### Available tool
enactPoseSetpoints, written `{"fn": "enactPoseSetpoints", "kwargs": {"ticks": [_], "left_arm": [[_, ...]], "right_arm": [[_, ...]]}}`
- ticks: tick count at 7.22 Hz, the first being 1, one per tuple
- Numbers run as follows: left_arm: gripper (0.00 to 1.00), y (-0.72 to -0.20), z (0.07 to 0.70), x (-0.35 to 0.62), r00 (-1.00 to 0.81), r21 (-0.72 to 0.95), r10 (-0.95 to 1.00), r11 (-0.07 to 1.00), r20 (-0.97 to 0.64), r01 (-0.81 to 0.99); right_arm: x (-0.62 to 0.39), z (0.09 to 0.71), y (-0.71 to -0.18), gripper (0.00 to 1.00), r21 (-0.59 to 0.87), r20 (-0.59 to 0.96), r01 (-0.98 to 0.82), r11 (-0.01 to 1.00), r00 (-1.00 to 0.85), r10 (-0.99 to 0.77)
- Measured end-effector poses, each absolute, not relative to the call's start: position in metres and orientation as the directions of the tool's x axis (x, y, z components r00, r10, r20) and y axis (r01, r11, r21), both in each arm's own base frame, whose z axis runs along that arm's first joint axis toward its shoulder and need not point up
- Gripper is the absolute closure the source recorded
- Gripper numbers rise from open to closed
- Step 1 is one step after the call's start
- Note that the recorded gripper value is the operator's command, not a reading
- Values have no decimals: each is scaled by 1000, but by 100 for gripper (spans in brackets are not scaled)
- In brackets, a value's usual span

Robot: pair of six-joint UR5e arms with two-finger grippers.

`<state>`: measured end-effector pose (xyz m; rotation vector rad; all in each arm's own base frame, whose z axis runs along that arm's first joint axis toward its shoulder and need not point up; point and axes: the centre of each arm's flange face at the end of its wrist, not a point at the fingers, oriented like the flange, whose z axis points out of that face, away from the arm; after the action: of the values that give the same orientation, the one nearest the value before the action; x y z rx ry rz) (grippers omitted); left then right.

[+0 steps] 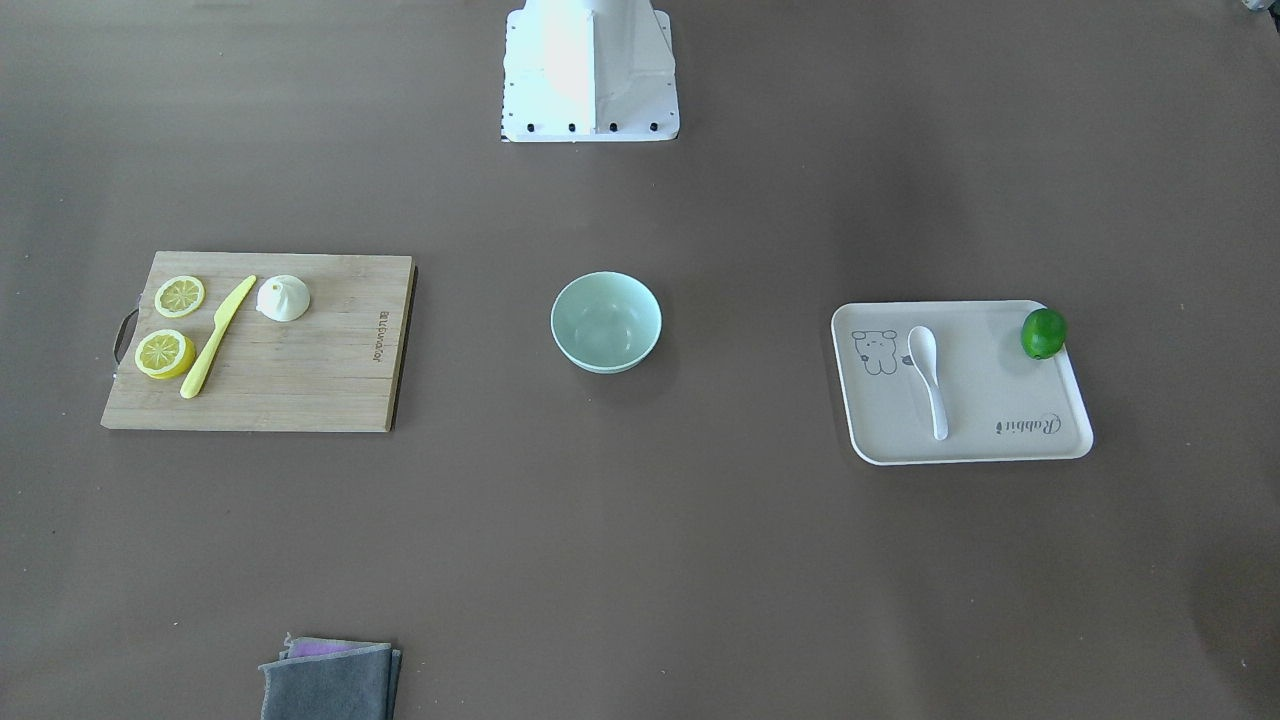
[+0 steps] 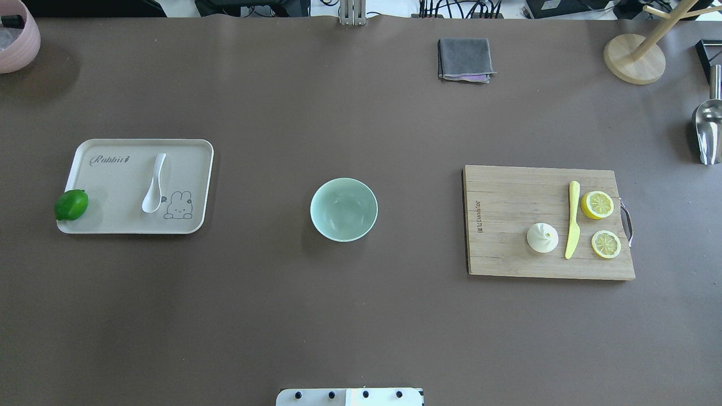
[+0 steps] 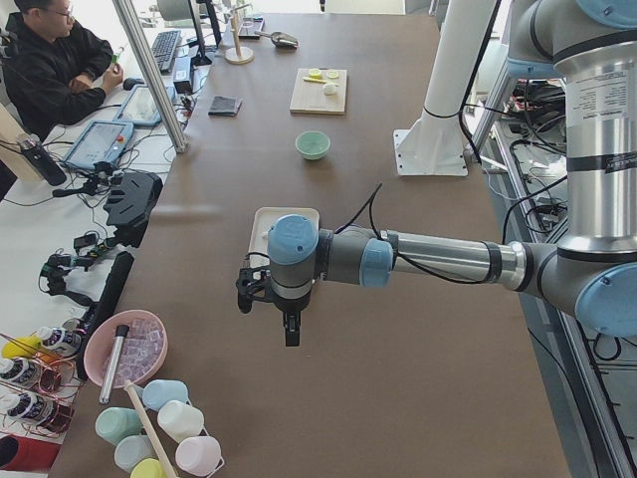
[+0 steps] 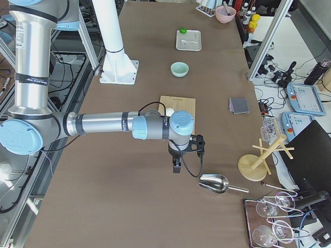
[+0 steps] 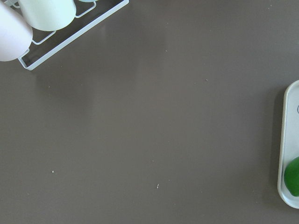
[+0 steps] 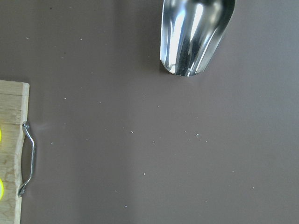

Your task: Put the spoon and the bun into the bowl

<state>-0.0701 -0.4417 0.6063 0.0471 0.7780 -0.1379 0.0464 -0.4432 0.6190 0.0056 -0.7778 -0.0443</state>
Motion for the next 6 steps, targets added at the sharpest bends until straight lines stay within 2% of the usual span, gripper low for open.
{"fn": "enactPoseSetpoints", "kwargs": {"ticks": [6], "left_arm": [[2, -444, 605, -70, 705, -5, -103, 990, -702, 140]], "right_arm": [[46, 618, -444, 0, 23, 701, 35, 999, 712, -41]]}}
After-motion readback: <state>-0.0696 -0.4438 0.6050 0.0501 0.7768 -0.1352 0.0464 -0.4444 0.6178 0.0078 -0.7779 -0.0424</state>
